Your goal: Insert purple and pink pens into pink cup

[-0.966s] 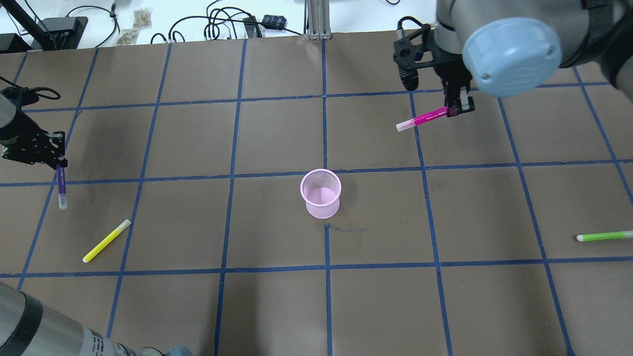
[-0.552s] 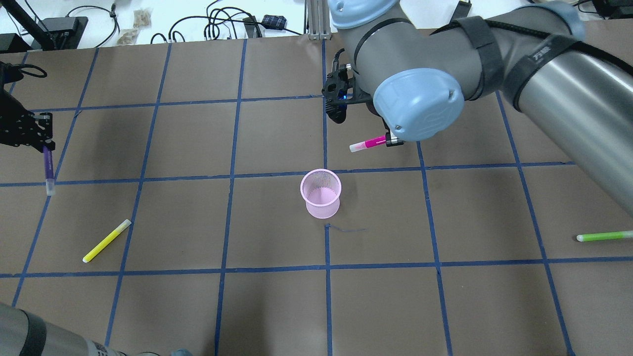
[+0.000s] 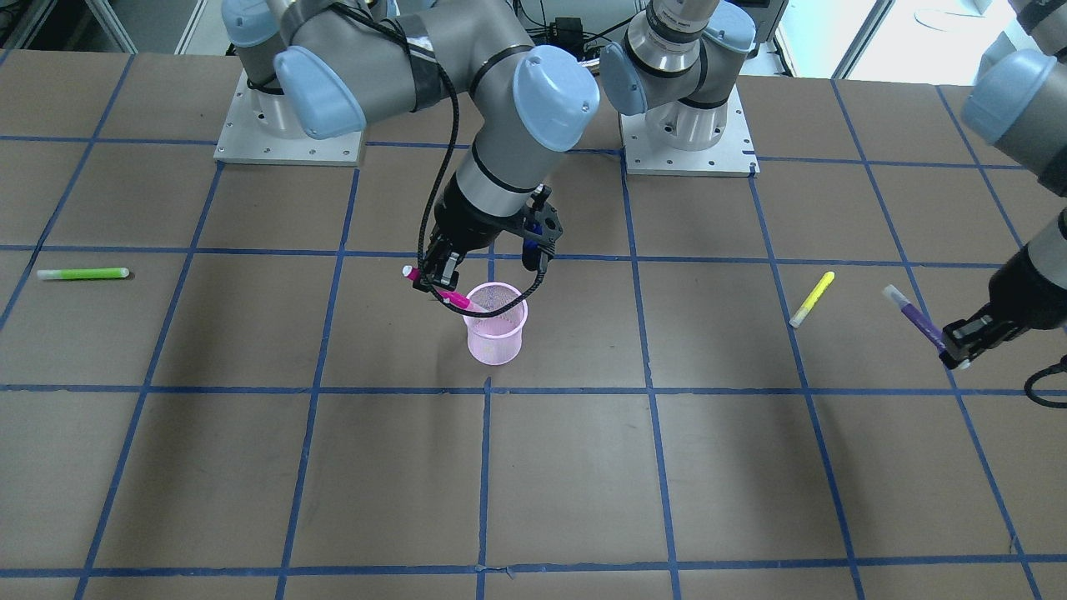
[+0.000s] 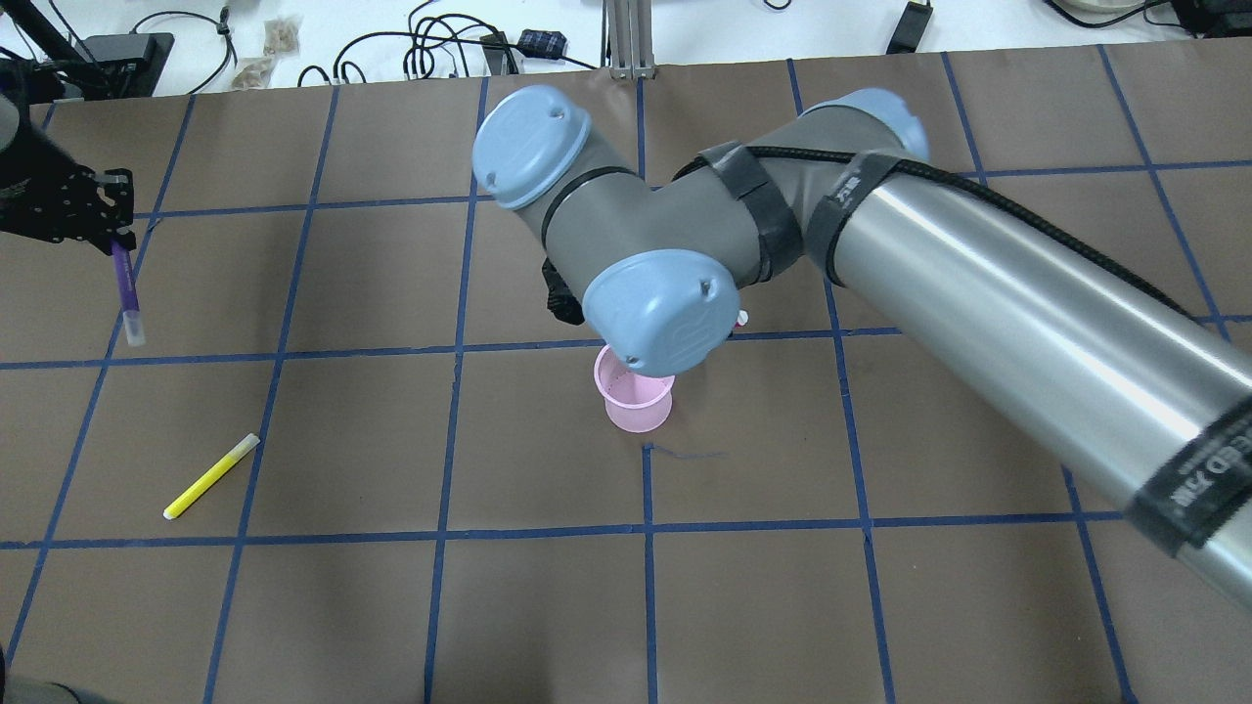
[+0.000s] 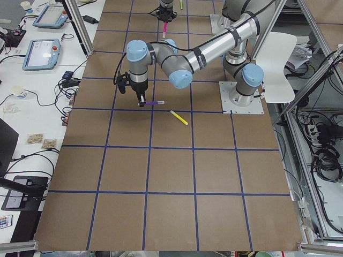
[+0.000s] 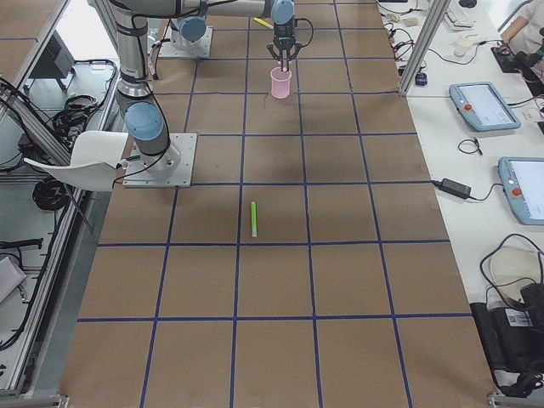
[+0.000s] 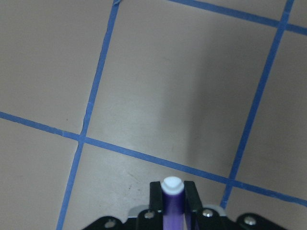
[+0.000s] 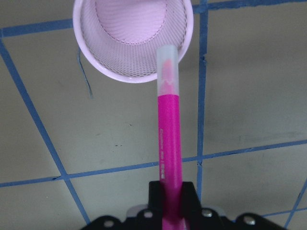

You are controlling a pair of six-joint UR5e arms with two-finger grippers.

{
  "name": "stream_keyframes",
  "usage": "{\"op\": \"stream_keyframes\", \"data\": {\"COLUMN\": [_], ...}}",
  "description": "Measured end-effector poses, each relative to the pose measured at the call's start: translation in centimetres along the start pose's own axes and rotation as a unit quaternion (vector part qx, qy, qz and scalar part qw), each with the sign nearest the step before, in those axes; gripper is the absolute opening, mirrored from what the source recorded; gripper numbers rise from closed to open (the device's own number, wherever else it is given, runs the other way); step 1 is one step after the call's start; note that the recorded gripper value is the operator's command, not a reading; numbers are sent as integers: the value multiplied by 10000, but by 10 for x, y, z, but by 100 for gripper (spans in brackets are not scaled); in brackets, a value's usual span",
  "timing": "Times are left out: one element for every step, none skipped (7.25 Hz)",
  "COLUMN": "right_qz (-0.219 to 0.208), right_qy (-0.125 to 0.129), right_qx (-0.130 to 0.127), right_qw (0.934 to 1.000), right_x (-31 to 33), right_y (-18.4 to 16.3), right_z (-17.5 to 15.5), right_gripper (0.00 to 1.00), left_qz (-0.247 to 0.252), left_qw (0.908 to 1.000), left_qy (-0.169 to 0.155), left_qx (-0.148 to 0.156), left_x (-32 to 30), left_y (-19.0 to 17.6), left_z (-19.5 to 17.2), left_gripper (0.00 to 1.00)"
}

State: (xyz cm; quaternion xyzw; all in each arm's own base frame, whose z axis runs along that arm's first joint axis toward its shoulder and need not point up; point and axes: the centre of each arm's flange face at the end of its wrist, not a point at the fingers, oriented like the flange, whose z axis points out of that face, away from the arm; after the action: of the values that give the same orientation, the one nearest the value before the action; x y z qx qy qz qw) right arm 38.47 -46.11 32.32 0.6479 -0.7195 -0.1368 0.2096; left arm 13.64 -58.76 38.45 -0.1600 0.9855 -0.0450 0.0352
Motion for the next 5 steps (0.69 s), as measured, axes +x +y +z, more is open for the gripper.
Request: {"op": "stream_keyframes", "data": {"right_qz": [-69, -134, -175, -198, -217], "right_qy": [69, 83, 68, 46, 31], "right_qx": [-167, -264, -311, -329, -328], "right_qw": [9998, 9995, 9993, 9993, 9992], "right_x": [-9, -15, -17, -17, -17], "right_y": [-19, -33, -41, -46, -48], "right_z": [6, 13, 20, 25, 27], "right_gripper": [0, 0, 4, 36, 79], "left_qz": [-82, -131, -181, -213, -235], "left_qw": [9999, 9998, 9997, 9997, 9996], "left_qy": [35, 57, 64, 55, 52], "left_qx": [55, 98, 122, 128, 124], "left_x": [34, 61, 74, 80, 81], "left_y": [6, 11, 14, 16, 17], "left_z": [-8, -13, -15, -15, -15], "left_gripper": [0, 0, 0, 0, 0]}}
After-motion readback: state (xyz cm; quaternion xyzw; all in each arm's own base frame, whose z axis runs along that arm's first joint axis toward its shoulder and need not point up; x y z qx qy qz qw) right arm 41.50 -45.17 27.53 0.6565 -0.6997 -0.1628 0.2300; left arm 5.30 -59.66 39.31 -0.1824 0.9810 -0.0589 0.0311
